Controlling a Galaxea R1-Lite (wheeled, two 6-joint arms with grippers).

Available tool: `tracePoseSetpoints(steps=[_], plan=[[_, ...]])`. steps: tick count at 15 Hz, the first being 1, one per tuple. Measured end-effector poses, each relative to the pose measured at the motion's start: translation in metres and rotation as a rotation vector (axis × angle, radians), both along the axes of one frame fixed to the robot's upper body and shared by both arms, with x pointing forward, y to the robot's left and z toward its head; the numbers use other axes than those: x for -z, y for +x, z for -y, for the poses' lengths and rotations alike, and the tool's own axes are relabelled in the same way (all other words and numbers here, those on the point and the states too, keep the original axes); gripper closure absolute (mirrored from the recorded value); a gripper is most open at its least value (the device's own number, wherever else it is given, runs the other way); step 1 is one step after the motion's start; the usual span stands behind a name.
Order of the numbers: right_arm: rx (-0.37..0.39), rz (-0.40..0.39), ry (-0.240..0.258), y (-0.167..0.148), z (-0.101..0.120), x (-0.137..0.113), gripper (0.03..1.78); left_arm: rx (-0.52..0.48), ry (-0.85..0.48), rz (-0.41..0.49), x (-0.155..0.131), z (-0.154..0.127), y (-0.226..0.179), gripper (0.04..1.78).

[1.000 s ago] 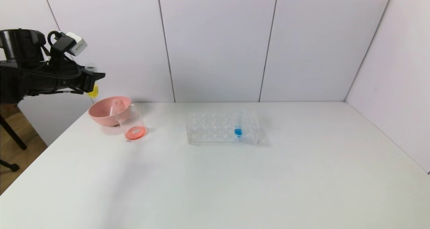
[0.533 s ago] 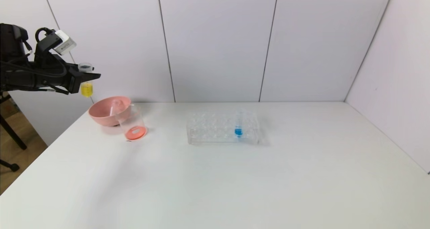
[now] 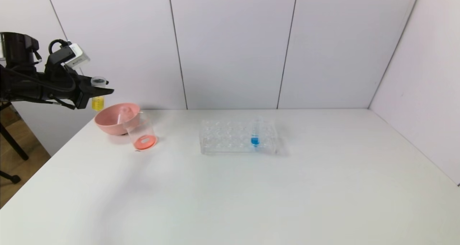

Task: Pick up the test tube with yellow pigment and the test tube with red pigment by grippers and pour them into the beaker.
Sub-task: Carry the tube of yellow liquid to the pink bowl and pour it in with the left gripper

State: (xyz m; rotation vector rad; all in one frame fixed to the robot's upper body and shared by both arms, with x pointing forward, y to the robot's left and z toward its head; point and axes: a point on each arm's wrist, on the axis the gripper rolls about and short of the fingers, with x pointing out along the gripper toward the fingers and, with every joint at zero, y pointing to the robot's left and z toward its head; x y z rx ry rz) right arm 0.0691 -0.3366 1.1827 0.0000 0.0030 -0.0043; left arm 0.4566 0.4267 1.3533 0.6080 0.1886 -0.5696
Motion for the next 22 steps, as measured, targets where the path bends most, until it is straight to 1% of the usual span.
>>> tracePoseSetpoints(steps=[2,6,11,15,18,22], plan=[[0.0,0.0,0.0,0.0,0.0,0.0,1.7,0.029,0.048,-0.035,-0.002,0.0,-0.003,1.34],[0.0,0.0,0.0,0.0,0.0,0.0,1.7,0.09,0.158,-0.041,-0.01,0.001,-0.003,1.34],[0.0,0.0,0.0,0.0,0.0,0.0,1.7,0.135,0.218,-0.081,-0.012,0.001,-0.003,1.34],[0.0,0.0,0.0,0.0,0.0,0.0,1.7,0.143,0.242,-0.125,-0.012,0.001,-0.005,1.34],[0.0,0.0,0.0,0.0,0.0,0.0,1.7,0.173,0.295,-0.098,-0.016,0.001,-0.004,1.34],[0.0,0.0,0.0,0.0,0.0,0.0,1.7,0.204,0.324,-0.117,-0.017,-0.001,-0.002,1.34]])
